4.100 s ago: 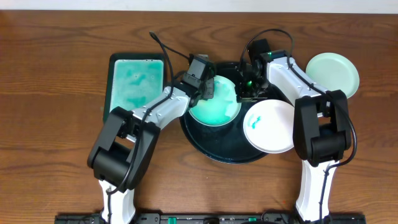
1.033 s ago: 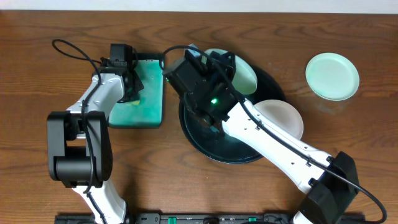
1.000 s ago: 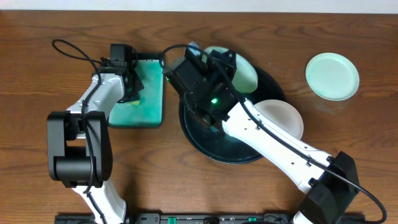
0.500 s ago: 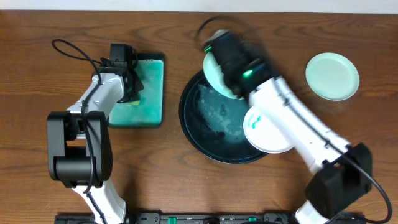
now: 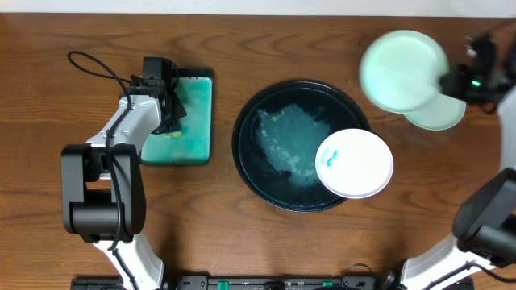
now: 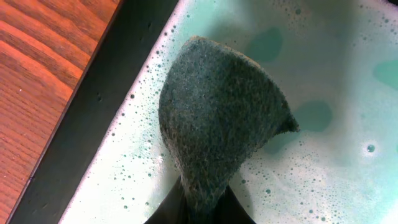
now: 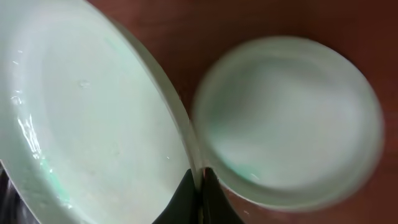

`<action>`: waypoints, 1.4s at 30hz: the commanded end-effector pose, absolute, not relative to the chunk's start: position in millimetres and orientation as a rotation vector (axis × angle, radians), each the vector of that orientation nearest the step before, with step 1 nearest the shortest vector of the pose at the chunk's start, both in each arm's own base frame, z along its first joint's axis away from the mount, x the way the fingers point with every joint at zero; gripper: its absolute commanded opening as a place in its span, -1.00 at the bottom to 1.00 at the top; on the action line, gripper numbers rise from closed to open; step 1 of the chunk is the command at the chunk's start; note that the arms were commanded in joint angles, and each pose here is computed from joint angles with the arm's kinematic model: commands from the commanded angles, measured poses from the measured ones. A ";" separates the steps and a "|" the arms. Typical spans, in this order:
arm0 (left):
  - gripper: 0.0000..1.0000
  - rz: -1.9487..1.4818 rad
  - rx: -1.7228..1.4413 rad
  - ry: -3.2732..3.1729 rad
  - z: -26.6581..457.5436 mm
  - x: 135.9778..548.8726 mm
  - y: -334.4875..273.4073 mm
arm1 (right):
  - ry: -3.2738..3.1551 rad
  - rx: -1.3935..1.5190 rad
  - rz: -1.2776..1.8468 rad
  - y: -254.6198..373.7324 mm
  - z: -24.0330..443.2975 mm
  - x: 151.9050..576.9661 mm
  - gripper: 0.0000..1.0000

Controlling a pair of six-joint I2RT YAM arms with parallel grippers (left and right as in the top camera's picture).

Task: Clean dirty plates on tray and stack at the side
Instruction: 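Carry the plate right and stack it on the cleaned plate, then reach the right gripper to the white plate and grip its rim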

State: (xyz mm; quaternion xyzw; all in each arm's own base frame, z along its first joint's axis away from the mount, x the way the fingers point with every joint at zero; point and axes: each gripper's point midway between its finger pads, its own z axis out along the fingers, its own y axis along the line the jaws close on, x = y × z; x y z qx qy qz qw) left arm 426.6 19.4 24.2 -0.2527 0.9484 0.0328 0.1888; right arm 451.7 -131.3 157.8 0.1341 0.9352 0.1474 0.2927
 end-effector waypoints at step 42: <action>-0.86 0.093 -0.721 2.650 25.2 430.7 21.4 | 3.148 0.719 0.248 -72.0 87.2 332.6 0.89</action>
